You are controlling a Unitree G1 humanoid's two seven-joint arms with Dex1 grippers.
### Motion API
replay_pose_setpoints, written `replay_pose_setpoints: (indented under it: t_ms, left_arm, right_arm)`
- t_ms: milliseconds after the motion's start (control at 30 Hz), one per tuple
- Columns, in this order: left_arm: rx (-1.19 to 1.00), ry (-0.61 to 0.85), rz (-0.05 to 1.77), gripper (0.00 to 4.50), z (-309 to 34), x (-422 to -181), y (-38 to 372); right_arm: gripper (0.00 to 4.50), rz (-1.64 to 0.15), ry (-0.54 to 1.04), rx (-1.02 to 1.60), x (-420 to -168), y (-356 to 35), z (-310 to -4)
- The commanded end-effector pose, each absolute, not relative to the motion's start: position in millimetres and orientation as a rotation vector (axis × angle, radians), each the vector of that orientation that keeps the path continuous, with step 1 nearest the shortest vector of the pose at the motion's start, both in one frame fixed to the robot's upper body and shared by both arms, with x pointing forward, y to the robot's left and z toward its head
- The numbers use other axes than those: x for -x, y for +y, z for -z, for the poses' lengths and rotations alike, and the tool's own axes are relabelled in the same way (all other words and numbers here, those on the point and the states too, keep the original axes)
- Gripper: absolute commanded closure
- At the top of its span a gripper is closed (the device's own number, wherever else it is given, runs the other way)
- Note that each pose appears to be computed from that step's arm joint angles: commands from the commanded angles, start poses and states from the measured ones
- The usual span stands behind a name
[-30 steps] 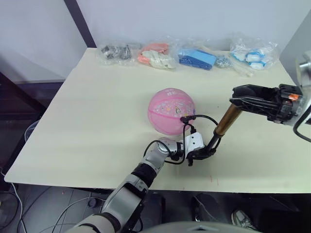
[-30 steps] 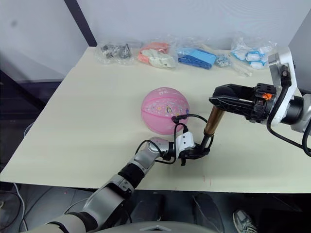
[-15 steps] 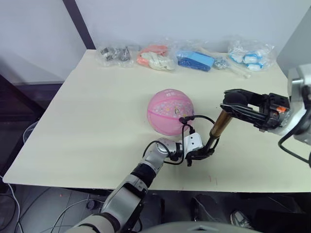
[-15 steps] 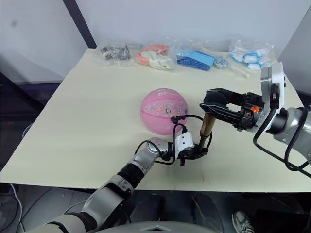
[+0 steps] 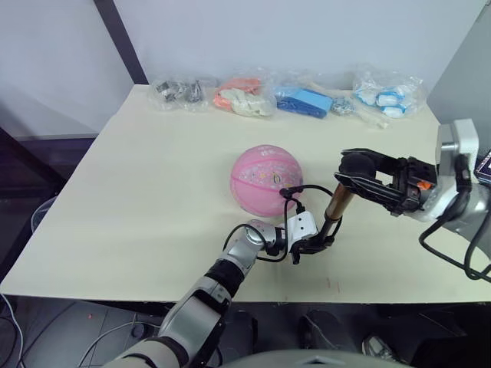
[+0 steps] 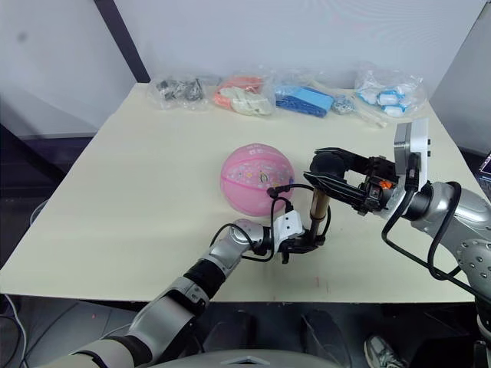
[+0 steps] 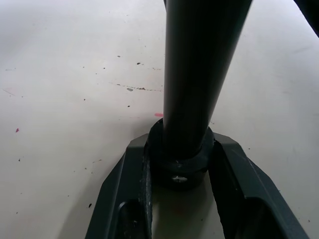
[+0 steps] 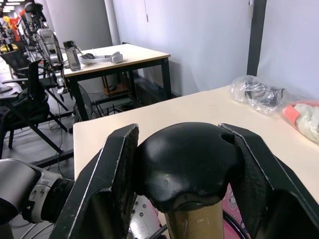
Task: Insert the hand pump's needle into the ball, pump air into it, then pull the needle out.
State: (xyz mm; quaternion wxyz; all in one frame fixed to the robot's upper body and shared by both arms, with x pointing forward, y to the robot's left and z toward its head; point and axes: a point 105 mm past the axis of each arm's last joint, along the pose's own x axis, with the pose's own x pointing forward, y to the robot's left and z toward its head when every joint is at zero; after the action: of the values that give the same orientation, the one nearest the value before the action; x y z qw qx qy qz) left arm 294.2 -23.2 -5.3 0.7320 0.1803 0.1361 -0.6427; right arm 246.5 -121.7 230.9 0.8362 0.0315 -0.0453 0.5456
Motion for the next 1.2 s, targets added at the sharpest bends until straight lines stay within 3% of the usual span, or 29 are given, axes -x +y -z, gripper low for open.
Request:
replay_pose_setpoints:
  t_ms: [33,867,1067,1200]
  left_arm:
    - [-0.397,0.445,1.472,3.4,35.6,-272.2,-13.9]
    - [-0.393,0.444,1.471,3.4,36.9,-271.5,-15.8]
    - [-0.392,0.446,1.473,3.4,37.4,-270.5,-15.4]
    - [-0.39,0.449,1.474,3.4,37.8,-269.7,-15.0]
  right_arm:
    - [2.2,-0.976,0.118,-0.02,-269.4,-141.7,-184.1]
    - [2.2,-0.911,0.276,-0.127,-269.5,-143.4,-139.3]
    - [2.2,-0.918,0.172,-0.076,-272.9,-145.7,-164.4]
    - [2.2,-0.911,0.071,0.008,-277.1,-151.9,-201.3]
